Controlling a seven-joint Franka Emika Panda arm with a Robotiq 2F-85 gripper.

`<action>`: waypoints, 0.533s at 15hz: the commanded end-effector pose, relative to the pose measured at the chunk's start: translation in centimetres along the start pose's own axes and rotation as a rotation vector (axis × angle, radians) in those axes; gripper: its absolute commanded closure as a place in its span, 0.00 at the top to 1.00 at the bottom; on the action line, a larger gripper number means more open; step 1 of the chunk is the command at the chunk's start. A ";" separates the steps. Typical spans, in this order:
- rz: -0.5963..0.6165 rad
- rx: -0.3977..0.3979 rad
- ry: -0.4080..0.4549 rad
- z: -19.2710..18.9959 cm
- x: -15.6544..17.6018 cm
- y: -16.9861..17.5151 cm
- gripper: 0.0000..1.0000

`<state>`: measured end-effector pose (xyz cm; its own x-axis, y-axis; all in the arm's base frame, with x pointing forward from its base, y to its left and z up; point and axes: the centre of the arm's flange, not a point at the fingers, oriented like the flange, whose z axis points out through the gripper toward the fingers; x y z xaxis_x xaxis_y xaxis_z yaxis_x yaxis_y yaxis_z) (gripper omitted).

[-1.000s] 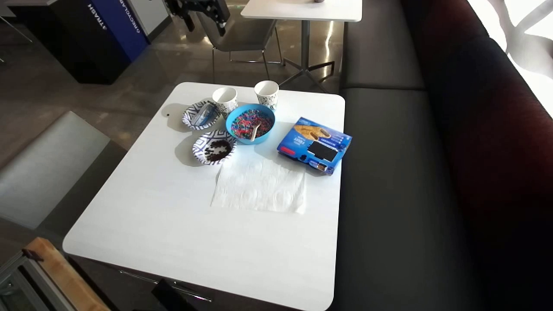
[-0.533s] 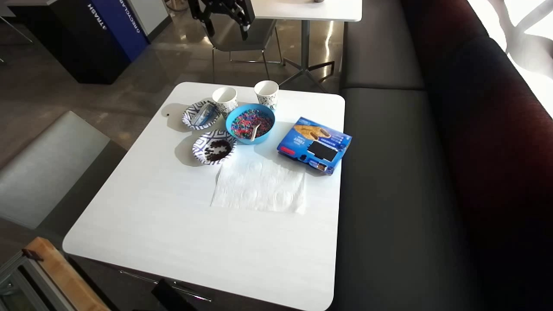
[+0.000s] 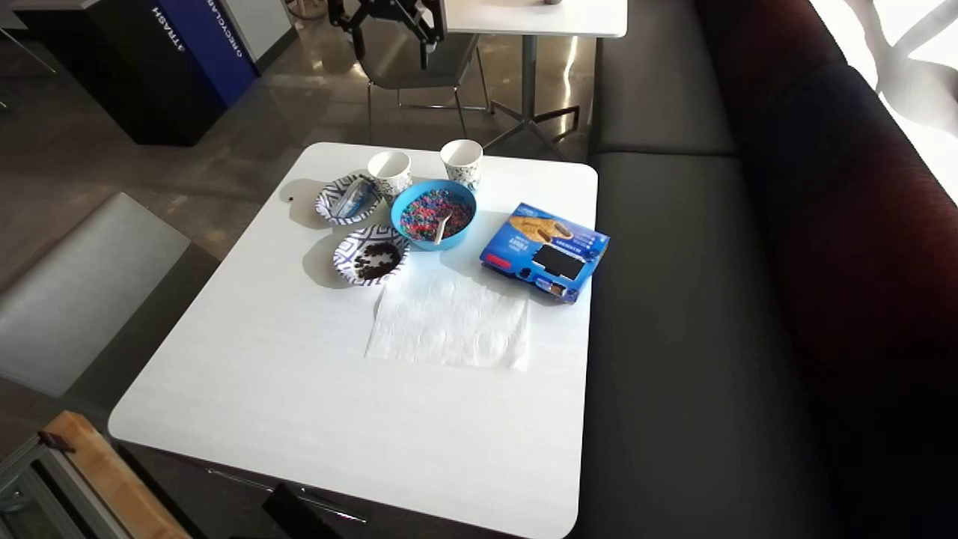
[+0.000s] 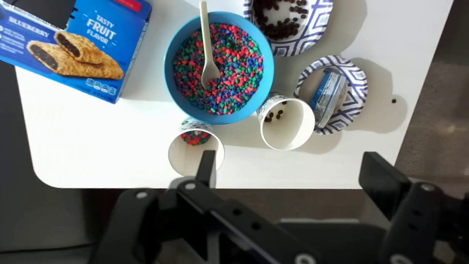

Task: Put some of the blue bowl's contents into the cup on the left

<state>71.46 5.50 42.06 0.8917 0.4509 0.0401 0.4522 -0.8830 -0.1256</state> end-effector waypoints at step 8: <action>0.062 -0.131 0.251 0.6 -1.0 -4.4 1.00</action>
<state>72.43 7.71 42.89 0.9001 0.4007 0.1711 0.4187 -0.9041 -0.0850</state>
